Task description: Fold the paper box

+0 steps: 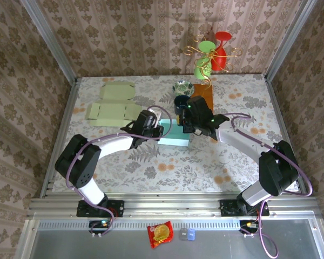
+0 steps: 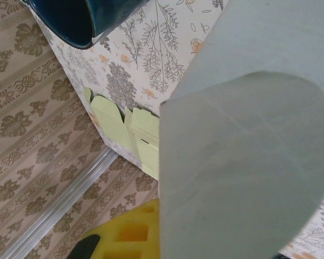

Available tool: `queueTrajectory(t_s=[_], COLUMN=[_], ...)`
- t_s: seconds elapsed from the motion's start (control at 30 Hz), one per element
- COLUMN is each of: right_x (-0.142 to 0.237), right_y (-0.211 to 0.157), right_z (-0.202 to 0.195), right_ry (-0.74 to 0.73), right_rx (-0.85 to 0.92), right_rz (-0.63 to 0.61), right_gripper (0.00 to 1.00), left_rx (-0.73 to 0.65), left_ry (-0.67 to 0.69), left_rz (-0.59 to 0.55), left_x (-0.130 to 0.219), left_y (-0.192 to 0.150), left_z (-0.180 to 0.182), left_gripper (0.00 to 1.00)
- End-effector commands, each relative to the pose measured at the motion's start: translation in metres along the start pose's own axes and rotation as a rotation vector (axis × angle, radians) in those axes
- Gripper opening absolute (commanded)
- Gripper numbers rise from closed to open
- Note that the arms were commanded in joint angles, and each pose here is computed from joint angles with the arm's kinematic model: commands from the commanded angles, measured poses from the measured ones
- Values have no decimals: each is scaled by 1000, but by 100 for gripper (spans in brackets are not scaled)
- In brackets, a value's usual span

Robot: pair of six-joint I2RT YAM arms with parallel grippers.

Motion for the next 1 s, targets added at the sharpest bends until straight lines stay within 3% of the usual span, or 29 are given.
queueTrajectory(t_s=[0.0, 0.2, 0.53, 0.67, 0.97], right_x=[4, 1, 0, -2, -5], right_y=[-1, 3, 7, 8, 14], right_z=[-13, -27, -41, -46, -57], right_ry=[-31, -50, -62, -62, -64], right_rx=[-12, -1, 38, 46, 83], right_rz=[13, 26, 45, 55, 73], right_gripper=[0, 0, 0, 0, 0], left_rx=[18, 77, 172, 208, 558], left_ry=[0, -70, -272, -271, -208], left_rz=[101, 90, 40, 40, 51], left_x=[9, 34, 80, 96, 102], left_y=[-23, -30, -36, -32, -1], left_z=[-1, -9, -32, -30, 17], left_gripper=[32, 44, 46, 46, 51])
Point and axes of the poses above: each hand's point on the last joint's axis, 136 mm out from that joint toward the fingers, its own x axis back along the fingers, its own z axis along the line the jaws close on, y = z × x, the point moved 5 cm from there along x, back along the fingers, and after that the axes turned 9 degrees about -x, right-handed, at the moved point
